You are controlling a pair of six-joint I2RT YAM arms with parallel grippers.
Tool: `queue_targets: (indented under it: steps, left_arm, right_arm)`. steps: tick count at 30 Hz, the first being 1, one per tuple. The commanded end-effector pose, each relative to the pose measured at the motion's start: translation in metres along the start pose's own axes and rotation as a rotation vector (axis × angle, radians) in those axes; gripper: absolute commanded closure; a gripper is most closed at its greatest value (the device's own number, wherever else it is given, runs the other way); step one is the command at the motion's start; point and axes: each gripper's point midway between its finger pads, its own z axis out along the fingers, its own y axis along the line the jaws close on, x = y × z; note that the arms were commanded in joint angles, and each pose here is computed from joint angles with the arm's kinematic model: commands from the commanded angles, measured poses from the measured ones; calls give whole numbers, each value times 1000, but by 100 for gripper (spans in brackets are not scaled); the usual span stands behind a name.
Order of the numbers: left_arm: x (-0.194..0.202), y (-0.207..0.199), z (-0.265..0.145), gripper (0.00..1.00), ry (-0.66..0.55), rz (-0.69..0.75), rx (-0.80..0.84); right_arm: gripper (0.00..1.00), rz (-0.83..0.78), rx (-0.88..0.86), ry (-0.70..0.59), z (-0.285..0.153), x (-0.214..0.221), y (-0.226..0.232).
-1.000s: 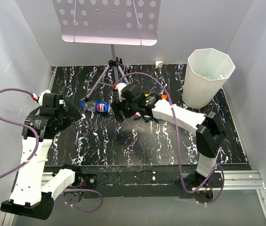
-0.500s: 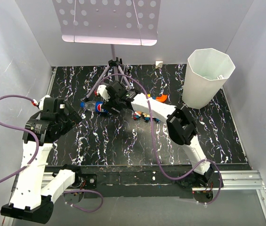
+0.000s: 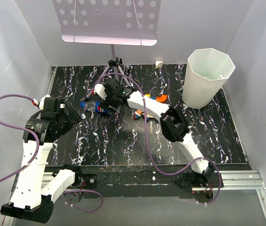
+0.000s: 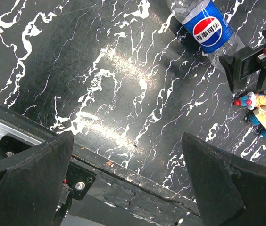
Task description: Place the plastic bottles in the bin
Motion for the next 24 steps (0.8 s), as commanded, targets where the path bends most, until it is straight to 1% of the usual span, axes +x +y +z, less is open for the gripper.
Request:
queue_targets:
  steps: [1, 10, 11, 13, 17, 20, 24]
  left_arm:
    - [13, 25, -12, 1, 45, 46, -80]
    - [15, 17, -12, 1, 56, 59, -32]
    - [16, 17, -12, 1, 57, 58, -29]
    - [15, 16, -12, 1, 59, 58, -27]
    - [14, 17, -14, 1, 52, 57, -26]
    - [15, 17, -14, 1, 53, 56, -23]
    - [19, 12, -15, 1, 68, 44, 7]
  right_arm:
    - [12, 10, -51, -9, 10, -1, 8]
    - [14, 25, -89, 26, 14, 9, 24]
    - [14, 25, -116, 19, 14, 8, 30]
    - [15, 18, -130, 22, 14, 9, 35]
    - [22, 9, -160, 36, 11, 9, 49]
    - [22, -29, -123, 76, 8, 17, 53]
    - [21, -24, -117, 61, -2, 20, 56]
